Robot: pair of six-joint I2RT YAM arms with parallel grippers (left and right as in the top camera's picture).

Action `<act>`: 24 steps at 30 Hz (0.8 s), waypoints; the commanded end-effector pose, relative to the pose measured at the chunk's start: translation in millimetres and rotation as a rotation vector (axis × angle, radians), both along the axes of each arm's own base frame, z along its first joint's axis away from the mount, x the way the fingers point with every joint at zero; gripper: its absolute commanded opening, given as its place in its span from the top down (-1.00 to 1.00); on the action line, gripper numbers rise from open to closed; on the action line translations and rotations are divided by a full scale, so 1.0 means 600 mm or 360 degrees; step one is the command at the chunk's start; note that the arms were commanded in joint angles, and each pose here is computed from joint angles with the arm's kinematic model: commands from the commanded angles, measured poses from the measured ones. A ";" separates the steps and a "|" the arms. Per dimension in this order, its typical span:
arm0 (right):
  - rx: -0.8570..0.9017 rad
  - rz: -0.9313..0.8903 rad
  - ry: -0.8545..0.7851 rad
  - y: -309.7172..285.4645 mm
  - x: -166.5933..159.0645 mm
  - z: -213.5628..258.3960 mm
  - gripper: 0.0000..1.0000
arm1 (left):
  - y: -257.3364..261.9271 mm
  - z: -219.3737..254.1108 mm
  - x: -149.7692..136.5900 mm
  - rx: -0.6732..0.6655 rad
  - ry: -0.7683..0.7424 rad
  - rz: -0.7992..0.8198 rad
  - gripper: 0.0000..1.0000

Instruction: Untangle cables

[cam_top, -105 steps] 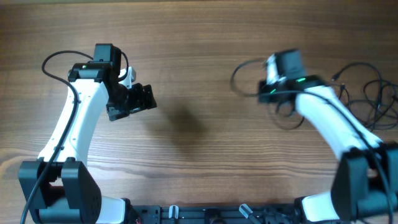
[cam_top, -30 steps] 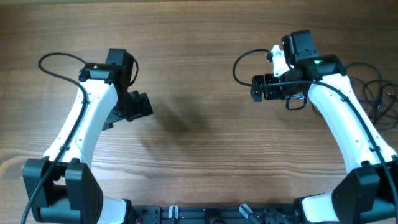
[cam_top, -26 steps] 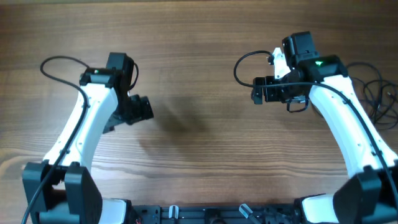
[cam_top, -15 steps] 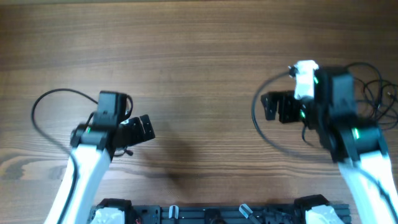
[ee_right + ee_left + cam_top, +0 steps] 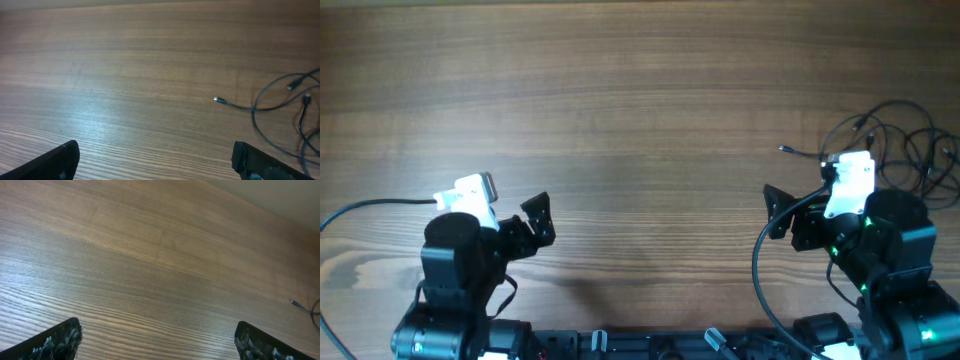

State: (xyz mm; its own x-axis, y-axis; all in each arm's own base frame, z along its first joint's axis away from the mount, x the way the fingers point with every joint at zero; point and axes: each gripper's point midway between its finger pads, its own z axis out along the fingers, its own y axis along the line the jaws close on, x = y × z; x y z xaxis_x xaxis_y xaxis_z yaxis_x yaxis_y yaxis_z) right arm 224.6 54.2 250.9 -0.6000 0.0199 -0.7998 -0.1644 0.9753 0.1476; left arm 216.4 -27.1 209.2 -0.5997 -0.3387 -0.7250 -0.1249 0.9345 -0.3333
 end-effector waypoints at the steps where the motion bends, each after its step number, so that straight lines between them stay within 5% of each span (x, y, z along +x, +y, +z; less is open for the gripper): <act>1: -0.0022 -0.0038 0.0029 -0.007 0.003 -0.010 -1.00 | 0.003 -0.010 -0.006 0.0035 0.0029 -0.0009 -1.00; 24: -0.0059 -0.0037 0.0226 -0.003 0.024 -0.060 -1.00 | 0.005 -0.034 -0.026 0.0047 0.0154 -0.0010 -1.00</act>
State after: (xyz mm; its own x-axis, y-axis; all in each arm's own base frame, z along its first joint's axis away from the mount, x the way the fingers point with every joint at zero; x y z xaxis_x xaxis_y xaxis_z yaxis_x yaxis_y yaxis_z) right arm 242.1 56.1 214.1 -0.7170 -0.0013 -0.6971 -0.1366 0.9809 0.1386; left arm 201.4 -25.6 191.8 -0.6636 -0.3317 -0.6705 -0.1541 0.9377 -0.3114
